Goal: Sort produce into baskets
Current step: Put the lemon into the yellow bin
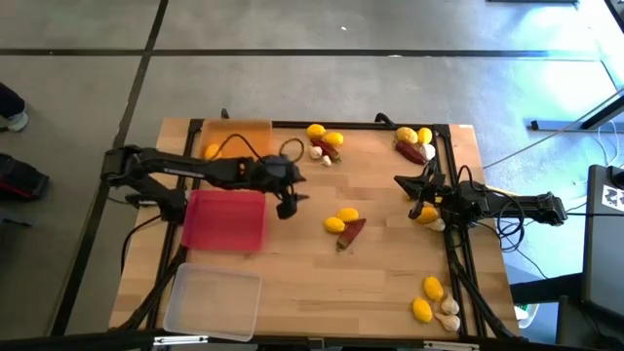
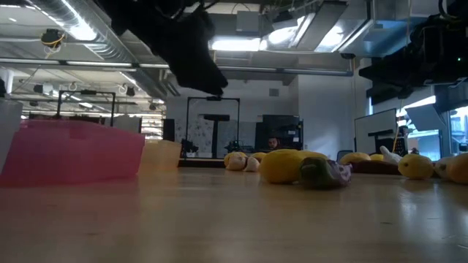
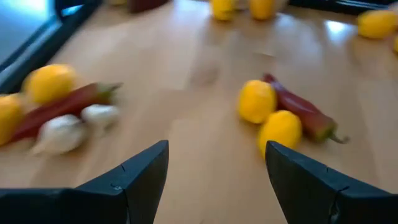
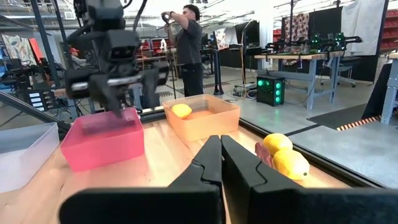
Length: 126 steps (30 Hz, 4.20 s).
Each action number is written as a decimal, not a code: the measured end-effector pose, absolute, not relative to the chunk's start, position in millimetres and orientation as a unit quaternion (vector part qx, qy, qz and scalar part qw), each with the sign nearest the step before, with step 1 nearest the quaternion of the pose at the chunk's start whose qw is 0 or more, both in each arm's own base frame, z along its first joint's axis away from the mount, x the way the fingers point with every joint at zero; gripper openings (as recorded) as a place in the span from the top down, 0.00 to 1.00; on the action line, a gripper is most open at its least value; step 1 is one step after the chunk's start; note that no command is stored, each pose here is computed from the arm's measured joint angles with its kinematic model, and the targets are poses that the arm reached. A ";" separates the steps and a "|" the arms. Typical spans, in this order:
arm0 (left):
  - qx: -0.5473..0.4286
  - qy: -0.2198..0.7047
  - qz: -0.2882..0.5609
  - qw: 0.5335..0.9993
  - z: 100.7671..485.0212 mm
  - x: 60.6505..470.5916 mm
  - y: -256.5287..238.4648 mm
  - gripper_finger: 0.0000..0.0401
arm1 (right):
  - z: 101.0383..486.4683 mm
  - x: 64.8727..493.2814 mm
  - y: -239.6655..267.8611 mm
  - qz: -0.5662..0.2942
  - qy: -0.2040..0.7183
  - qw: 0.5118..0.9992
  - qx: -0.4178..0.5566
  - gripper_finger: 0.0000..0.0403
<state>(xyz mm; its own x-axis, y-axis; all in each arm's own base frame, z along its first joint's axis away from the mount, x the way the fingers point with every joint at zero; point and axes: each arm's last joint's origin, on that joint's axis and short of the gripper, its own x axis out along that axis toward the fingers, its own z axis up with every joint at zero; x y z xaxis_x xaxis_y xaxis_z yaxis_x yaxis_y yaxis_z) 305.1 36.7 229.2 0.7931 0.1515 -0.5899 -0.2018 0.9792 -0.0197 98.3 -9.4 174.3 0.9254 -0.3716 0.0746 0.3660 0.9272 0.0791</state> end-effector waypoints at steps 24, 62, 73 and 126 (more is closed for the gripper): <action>0.038 0.323 -0.052 0.944 149.6 352.2 18.1 0.35 | 172.9 98.4 -9.4 -0.189 -0.037 0.981 0.030 0.99; -0.029 0.319 -0.113 0.941 104.4 390.5 19.9 0.35 | 171.7 99.0 -8.1 -0.165 -0.036 0.984 0.060 0.99; -0.039 0.320 -0.114 0.940 105.7 390.2 19.0 0.55 | 171.7 99.0 -8.1 -0.165 -0.036 0.984 0.060 0.99; -0.092 0.329 0.577 0.742 303.1 177.6 110.7 0.57 | 170.6 98.4 -10.4 -0.207 -0.028 0.977 0.039 0.99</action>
